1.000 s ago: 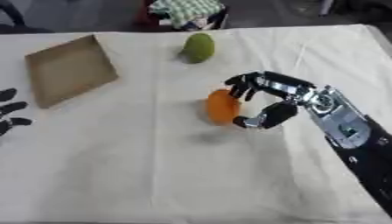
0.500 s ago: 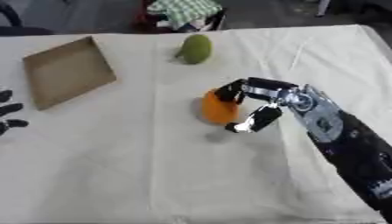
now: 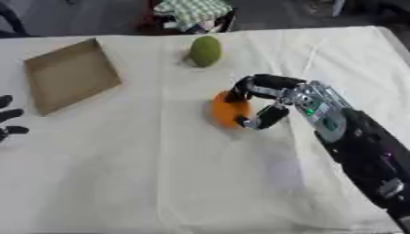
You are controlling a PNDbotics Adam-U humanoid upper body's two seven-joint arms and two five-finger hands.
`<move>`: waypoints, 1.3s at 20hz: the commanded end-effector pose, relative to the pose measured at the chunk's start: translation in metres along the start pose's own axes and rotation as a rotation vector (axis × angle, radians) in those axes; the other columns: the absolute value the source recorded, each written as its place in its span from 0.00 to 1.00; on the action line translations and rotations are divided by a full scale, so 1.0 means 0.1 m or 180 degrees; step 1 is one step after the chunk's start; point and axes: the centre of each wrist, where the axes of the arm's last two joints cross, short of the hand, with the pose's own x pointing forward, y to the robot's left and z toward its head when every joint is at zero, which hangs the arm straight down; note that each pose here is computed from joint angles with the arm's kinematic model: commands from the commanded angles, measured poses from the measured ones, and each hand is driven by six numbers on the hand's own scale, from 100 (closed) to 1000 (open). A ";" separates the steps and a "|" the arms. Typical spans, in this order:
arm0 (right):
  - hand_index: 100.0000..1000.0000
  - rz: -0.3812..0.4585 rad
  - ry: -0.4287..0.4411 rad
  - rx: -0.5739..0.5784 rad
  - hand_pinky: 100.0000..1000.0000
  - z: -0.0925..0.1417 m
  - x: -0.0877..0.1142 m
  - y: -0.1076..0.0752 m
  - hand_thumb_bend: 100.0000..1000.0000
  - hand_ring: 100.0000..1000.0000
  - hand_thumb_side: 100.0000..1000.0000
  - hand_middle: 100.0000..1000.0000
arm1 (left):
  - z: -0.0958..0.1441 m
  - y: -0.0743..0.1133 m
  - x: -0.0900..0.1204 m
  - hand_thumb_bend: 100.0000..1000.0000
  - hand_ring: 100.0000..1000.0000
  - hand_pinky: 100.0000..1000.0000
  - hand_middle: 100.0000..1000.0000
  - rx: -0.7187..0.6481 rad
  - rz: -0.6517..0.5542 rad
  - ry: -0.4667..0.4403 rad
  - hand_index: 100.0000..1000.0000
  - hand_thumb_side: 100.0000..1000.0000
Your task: Pick up objects on the table and place them in the box.
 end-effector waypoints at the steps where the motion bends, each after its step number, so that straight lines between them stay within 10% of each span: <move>1: 0.48 0.0226 0.0074 -0.0210 0.63 0.01 -0.04 -0.10 0.00 0.65 0.00 0.51 | -0.03 0.02 0.06 0.00 0.73 0.56 0.78 -0.0029 -0.0034 -0.0074 0.69 0.68; 6: 0.32 0.0383 0.0025 -0.0432 0.61 -0.02 -0.05 -0.14 0.00 0.63 0.00 0.46 | -0.03 0.02 0.06 0.00 0.73 0.56 0.78 -0.0027 -0.0036 -0.0071 0.69 0.68; 18: 0.32 0.0704 -0.0243 -0.0891 0.62 -0.24 0.16 -1.02 0.00 0.63 0.00 0.47 | -0.10 -0.09 0.10 0.00 0.73 0.56 0.78 -0.0172 0.0036 -0.0138 0.69 0.68; 26: 0.33 0.0649 -0.0180 -0.1046 0.62 -0.58 0.21 -1.27 0.00 0.63 0.00 0.47 | -0.23 -0.30 0.20 0.00 0.73 0.56 0.78 -0.0471 0.0180 -0.0273 0.69 0.67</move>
